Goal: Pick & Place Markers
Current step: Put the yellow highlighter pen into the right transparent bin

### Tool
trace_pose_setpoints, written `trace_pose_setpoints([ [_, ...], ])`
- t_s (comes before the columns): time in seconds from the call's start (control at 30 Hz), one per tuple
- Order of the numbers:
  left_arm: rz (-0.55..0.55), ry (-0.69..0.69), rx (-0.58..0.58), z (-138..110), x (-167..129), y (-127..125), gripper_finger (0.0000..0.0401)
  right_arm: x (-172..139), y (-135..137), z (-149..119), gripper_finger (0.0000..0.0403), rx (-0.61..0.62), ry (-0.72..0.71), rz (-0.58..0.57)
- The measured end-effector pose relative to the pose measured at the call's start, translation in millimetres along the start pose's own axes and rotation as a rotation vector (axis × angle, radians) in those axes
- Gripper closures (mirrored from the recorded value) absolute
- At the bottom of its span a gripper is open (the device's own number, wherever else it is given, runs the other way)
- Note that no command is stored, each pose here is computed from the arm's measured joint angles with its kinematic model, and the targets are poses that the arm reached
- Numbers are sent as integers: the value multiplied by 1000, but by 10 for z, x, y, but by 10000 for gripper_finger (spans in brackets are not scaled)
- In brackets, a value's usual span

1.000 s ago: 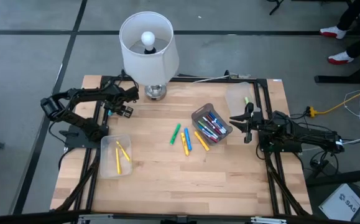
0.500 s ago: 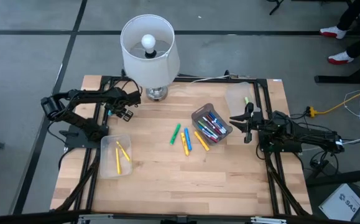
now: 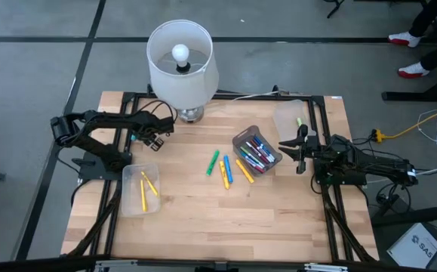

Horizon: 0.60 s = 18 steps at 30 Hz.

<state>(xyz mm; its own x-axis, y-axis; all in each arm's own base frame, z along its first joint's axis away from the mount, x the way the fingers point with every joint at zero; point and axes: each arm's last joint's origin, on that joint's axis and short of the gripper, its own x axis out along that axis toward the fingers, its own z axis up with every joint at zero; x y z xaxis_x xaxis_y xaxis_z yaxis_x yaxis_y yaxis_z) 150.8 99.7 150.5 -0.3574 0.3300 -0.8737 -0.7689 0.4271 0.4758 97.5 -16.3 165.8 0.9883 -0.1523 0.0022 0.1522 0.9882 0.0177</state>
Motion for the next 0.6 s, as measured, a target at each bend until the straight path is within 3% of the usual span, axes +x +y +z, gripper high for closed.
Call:
trace_pose_setpoints([
  [0.2, -20, 1, -300, -5, -11, -24, 250, 0, 0, 0, 312, 0, 0, 0],
  [0.43, -64, 6, -477, -73, -72, -134, 251, 0, 0, 0, 312, 0, 0, 0],
  [0.6, -100, 24, -673, -142, -126, -227, 249, 0, 0, 0, 312, 0, 0, 0],
])
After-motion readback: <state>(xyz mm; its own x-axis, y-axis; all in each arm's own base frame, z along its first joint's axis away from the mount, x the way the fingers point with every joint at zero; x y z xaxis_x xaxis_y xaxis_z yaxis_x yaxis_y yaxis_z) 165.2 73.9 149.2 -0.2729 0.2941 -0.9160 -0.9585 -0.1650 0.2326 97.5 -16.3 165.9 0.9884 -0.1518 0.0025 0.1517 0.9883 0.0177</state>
